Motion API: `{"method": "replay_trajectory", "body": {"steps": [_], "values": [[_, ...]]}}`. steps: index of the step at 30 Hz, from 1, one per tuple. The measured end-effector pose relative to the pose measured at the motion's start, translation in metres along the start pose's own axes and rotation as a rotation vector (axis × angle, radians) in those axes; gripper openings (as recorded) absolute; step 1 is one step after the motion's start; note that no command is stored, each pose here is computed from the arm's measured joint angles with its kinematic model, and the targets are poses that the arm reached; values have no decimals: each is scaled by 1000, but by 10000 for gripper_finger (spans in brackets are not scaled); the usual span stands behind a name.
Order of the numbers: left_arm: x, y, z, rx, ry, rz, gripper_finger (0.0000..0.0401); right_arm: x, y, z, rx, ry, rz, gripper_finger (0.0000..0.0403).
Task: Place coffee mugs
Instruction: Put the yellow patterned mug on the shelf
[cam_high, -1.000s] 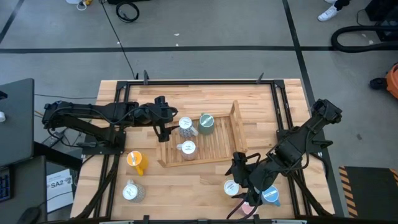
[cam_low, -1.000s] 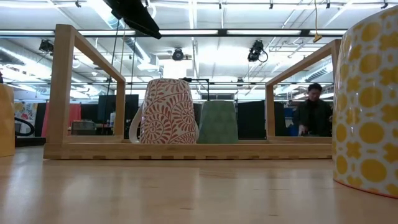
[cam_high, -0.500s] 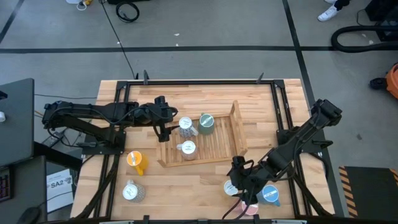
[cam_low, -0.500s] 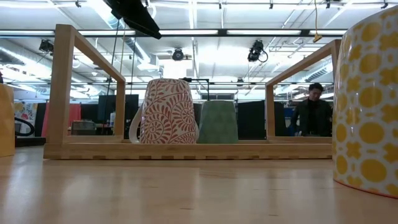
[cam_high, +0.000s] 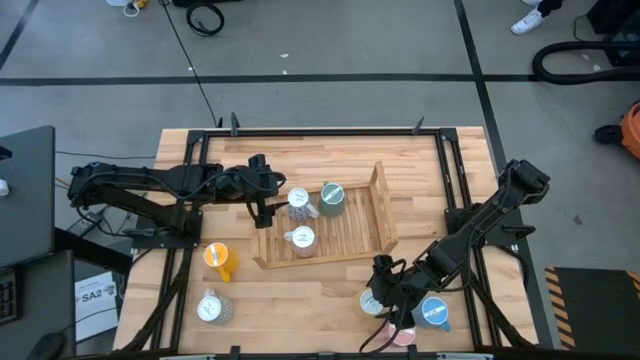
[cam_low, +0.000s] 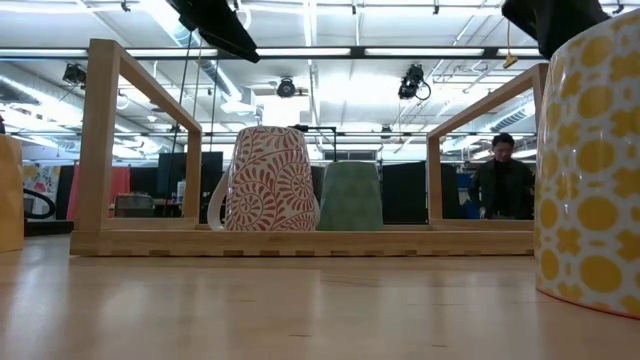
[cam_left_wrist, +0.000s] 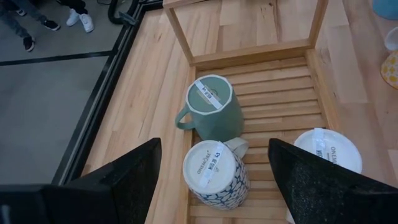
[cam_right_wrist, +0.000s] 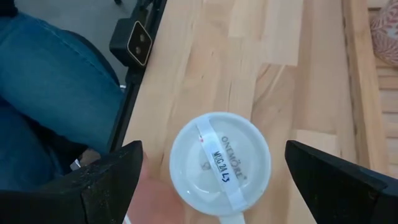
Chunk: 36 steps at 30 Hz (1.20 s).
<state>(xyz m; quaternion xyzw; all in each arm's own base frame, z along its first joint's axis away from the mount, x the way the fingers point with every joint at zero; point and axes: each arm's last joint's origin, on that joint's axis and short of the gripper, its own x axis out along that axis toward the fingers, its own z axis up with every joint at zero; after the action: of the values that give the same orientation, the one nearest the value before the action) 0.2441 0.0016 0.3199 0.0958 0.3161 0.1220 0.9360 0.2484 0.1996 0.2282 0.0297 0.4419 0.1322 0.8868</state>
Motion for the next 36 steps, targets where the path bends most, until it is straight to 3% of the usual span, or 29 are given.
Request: {"method": "replay_trajectory", "body": {"steps": [11, 36], "values": [[0, 0, 0, 0, 0, 0, 302, 14, -5, -15, 7, -42, 22, 398], [0, 0, 0, -25, 0, 0, 302, 14, -5, -18, -48, -41, -20, 381]]}}
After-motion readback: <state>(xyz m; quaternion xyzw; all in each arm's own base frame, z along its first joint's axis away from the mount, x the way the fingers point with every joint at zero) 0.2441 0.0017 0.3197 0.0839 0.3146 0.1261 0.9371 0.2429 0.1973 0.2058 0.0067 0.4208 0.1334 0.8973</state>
